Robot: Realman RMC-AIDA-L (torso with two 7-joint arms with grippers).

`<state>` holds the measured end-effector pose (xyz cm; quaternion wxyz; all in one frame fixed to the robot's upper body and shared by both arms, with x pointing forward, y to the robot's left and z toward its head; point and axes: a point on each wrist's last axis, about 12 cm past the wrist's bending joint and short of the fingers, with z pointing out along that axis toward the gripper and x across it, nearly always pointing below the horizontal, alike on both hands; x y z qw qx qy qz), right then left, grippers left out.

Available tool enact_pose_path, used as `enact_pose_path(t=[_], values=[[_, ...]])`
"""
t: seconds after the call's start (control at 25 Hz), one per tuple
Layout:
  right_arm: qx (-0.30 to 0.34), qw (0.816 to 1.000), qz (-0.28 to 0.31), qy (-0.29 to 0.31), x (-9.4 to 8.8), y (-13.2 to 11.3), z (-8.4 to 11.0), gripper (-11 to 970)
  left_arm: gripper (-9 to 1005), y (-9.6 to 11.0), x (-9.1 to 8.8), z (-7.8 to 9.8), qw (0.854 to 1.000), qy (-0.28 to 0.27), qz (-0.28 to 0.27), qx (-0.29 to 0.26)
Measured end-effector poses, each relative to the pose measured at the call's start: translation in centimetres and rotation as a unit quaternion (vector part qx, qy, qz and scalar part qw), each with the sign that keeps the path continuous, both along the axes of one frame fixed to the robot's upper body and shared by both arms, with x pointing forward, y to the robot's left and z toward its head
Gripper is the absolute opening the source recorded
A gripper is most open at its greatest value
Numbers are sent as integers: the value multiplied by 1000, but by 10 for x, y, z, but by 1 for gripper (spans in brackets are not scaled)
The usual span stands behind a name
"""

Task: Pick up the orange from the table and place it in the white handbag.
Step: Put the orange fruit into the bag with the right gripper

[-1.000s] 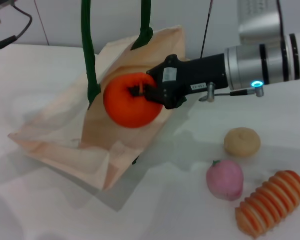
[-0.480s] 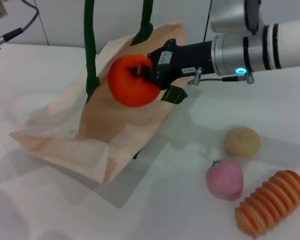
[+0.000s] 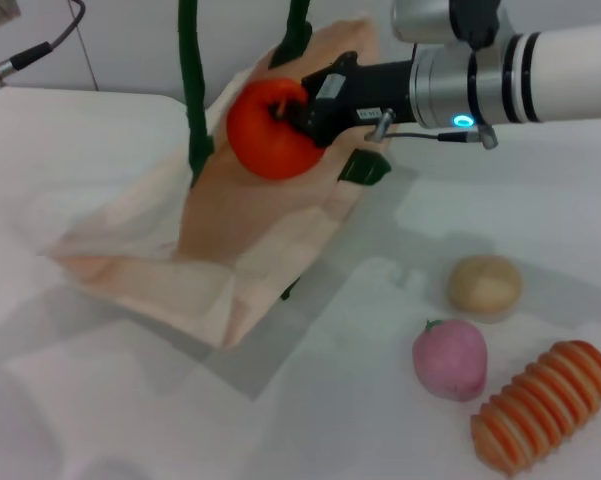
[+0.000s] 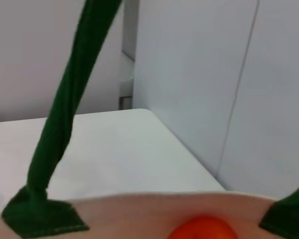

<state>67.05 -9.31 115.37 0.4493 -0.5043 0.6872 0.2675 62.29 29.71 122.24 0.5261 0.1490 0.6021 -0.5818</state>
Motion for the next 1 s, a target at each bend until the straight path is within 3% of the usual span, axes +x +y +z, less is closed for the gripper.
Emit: enact_pose_path(t=[0.64, 1.0], values=[[-40, 996, -81, -17, 14, -4, -9, 61, 58, 1, 0, 1, 1000, -1, 0, -2], [-40, 996, -77, -15, 13, -1, -9, 100, 56, 2, -1, 1, 1000, -2, 2, -7]])
